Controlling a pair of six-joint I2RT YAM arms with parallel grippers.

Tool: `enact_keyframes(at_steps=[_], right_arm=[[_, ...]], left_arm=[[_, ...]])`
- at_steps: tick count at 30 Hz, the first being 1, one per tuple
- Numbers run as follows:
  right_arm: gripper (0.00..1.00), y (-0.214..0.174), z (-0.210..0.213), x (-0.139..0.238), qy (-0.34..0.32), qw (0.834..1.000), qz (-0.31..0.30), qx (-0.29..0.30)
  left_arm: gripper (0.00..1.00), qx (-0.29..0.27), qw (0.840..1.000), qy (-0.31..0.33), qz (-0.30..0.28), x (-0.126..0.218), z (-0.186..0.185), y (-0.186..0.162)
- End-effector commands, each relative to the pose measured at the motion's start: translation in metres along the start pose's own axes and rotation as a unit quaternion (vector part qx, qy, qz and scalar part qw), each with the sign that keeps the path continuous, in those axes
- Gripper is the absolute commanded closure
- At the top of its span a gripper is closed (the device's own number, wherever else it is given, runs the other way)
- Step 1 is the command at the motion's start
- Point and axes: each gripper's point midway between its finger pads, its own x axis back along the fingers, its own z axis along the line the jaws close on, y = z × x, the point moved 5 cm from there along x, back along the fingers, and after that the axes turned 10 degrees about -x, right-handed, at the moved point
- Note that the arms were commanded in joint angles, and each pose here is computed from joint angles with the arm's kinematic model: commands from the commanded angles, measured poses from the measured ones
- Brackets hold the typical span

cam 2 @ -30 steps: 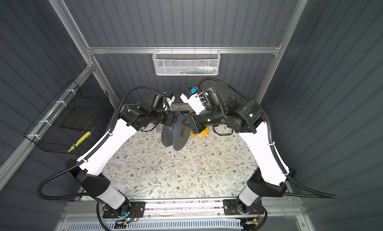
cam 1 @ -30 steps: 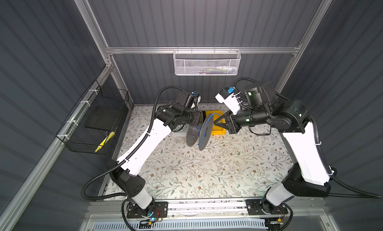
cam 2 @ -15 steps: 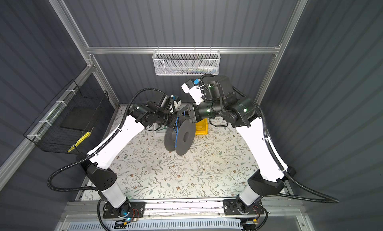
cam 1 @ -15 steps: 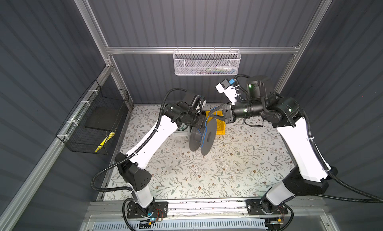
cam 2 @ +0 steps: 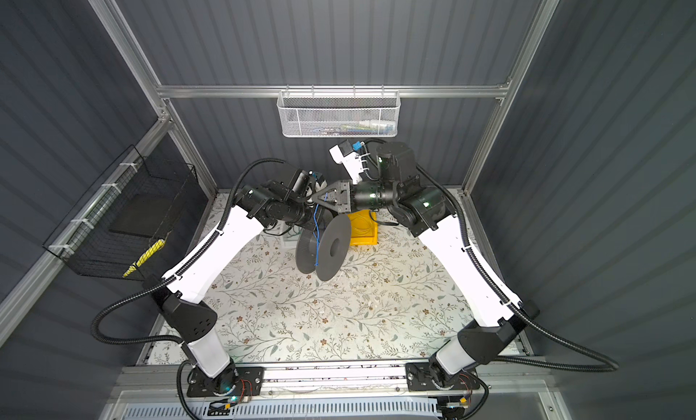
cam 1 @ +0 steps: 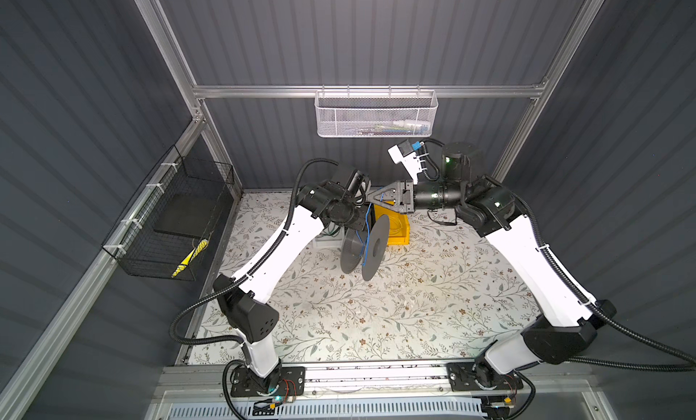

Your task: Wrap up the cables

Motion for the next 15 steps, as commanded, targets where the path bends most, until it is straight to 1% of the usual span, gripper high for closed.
enact_keyframes(at_steps=[1, 2, 4, 8, 10, 13, 15], right_arm=[[1.00, 0.031, 0.061, 0.011, 0.139, 0.987, -0.060, 0.060], [1.00, 0.033, 0.064, 0.010, 0.159, 0.985, -0.057, 0.047], [1.00, 0.035, 0.065, 0.006, 0.175, 0.983, -0.052, 0.031], [1.00, 0.031, 0.060, 0.001, 0.166, 0.985, -0.049, 0.021], [1.00, 0.030, 0.057, 0.003, 0.147, 0.987, -0.061, 0.029], [1.00, 0.036, 0.045, 0.016, 0.079, 0.990, -0.100, 0.052], [1.00, 0.046, 0.042, 0.028, 0.071, 0.987, -0.132, 0.055]], left_arm=[[1.00, -0.012, 0.998, 0.007, 0.057, -0.008, -0.001, -0.017], [1.00, -0.010, 0.998, 0.007, 0.059, -0.010, -0.001, -0.017], [1.00, -0.009, 0.998, 0.005, 0.061, -0.014, -0.001, -0.018], [1.00, -0.011, 0.998, 0.013, 0.063, -0.018, 0.001, -0.019], [1.00, -0.012, 0.998, 0.014, 0.059, -0.016, 0.002, -0.018], [1.00, -0.011, 0.998, 0.011, 0.061, -0.016, 0.001, -0.021], [1.00, -0.011, 0.998, 0.001, 0.069, -0.020, -0.001, -0.026]])
